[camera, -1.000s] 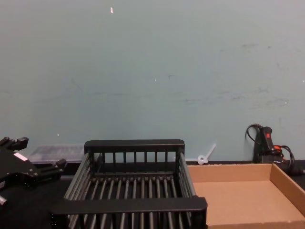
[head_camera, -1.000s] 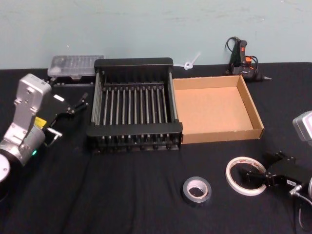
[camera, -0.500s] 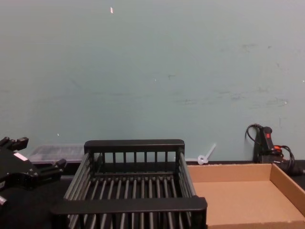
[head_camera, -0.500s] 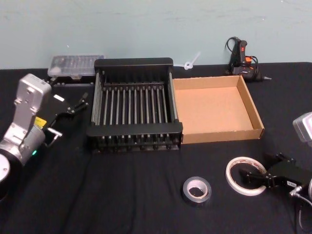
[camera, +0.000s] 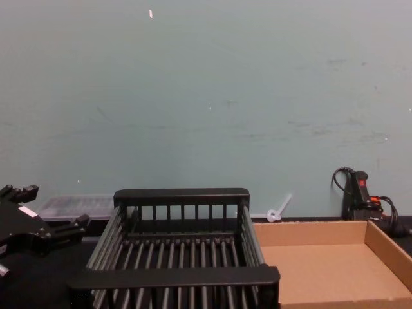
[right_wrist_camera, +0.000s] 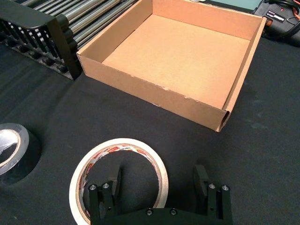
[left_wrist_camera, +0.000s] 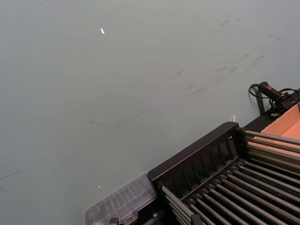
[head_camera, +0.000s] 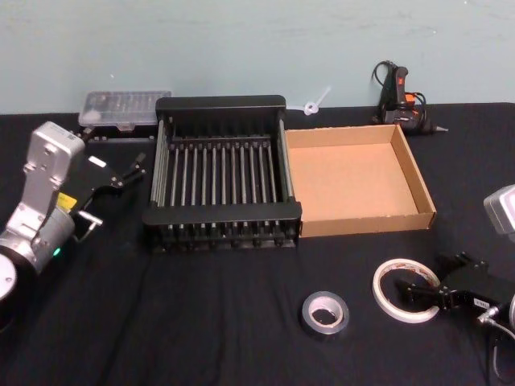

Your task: Pick up the white tape and place it into the black box , Pick up the silver tape and place it into the brown box.

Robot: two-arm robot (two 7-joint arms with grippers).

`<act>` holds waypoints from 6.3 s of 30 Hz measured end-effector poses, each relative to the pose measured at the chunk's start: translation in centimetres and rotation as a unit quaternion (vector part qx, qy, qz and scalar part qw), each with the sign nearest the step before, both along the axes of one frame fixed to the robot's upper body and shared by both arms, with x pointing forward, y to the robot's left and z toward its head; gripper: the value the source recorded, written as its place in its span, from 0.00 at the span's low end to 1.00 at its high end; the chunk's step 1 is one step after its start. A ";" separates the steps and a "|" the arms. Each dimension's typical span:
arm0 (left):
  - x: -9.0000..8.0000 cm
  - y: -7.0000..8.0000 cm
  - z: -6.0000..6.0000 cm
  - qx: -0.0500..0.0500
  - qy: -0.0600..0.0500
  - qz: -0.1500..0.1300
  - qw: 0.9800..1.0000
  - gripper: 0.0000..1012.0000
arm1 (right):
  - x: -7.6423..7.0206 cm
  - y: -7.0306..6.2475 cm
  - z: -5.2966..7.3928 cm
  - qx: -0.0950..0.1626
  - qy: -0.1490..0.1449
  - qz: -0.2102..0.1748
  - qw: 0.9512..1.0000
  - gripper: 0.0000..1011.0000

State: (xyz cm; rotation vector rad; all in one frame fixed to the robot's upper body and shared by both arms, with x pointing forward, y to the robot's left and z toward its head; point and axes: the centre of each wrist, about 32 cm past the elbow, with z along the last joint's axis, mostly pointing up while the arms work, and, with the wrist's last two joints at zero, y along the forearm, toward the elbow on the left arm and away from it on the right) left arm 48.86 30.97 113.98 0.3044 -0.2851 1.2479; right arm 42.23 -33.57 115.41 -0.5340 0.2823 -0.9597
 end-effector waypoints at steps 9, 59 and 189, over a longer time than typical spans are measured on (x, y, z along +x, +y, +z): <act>0.0 0.0 0.0 0.000 0.000 0.000 1.000 0.99 | 0.0 0.0 0.0 0.000 0.000 0.000 1.000 0.98; 0.0 0.0 0.0 0.000 0.000 0.000 1.000 0.99 | 0.0 0.0 0.0 0.000 -0.001 0.000 1.000 0.08; 0.0 0.0 0.0 0.000 0.000 0.000 1.000 0.99 | 18.8 15.2 3.5 0.061 -0.159 0.158 0.973 0.49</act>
